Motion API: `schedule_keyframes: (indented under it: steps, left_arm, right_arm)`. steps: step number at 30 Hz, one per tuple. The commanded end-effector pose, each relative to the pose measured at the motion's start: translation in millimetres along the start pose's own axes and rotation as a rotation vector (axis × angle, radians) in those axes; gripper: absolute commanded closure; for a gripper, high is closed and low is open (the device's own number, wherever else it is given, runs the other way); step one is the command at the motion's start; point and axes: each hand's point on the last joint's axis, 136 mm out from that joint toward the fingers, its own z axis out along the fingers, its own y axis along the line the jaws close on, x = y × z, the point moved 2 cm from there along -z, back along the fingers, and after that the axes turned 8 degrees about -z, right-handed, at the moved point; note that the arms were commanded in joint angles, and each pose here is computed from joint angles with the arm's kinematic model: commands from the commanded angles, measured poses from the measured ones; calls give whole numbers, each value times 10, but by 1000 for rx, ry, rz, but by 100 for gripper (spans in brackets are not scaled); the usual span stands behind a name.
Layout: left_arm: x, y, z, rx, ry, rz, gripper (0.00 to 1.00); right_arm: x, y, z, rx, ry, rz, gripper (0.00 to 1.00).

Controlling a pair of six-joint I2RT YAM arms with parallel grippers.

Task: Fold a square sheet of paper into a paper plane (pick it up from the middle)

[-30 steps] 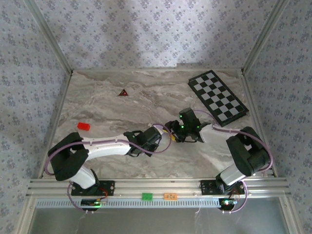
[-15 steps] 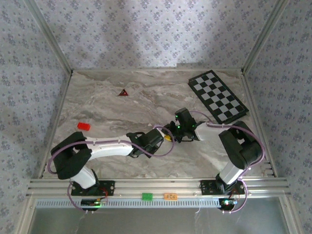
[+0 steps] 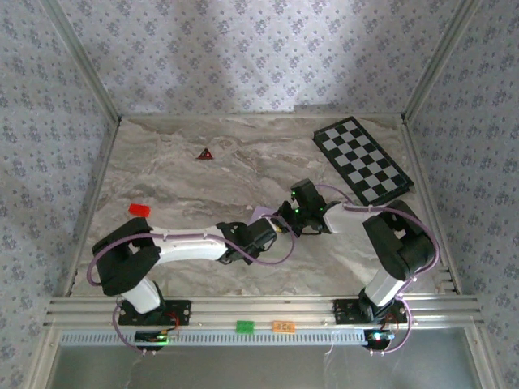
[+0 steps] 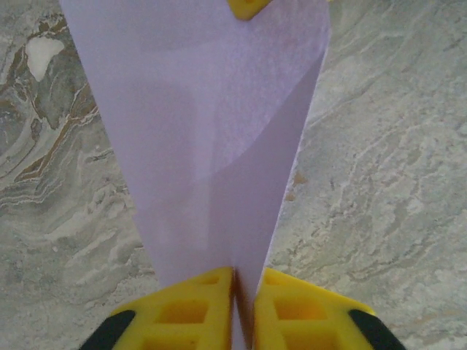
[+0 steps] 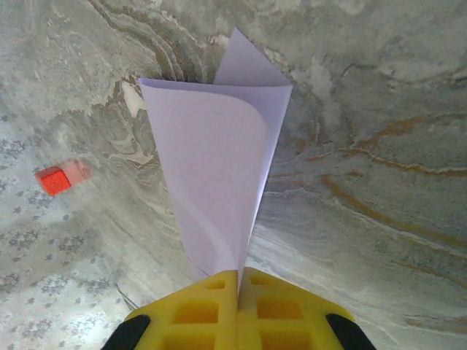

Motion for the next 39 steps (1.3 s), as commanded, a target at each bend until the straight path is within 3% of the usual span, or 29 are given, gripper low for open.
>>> schedule_keyframes:
  steps: [1, 7, 16, 39]
  left_arm:
    - [-41, 23, -20, -38, -1, 23, 82]
    - [-64, 30, -12, -46, -12, 15, 79]
    - [-62, 49, 9, -65, -8, 13, 84]
    - [-117, 31, -59, -33, -50, -38, 82]
  right_arm:
    - [-11, 52, -24, -21, 1, 0, 98]
    - [-7, 88, -34, -45, 2, -1, 99]
    - [-5, 82, -26, -49, 2, 1, 99]
    - [-2, 10, -4, -27, 3, 14, 98]
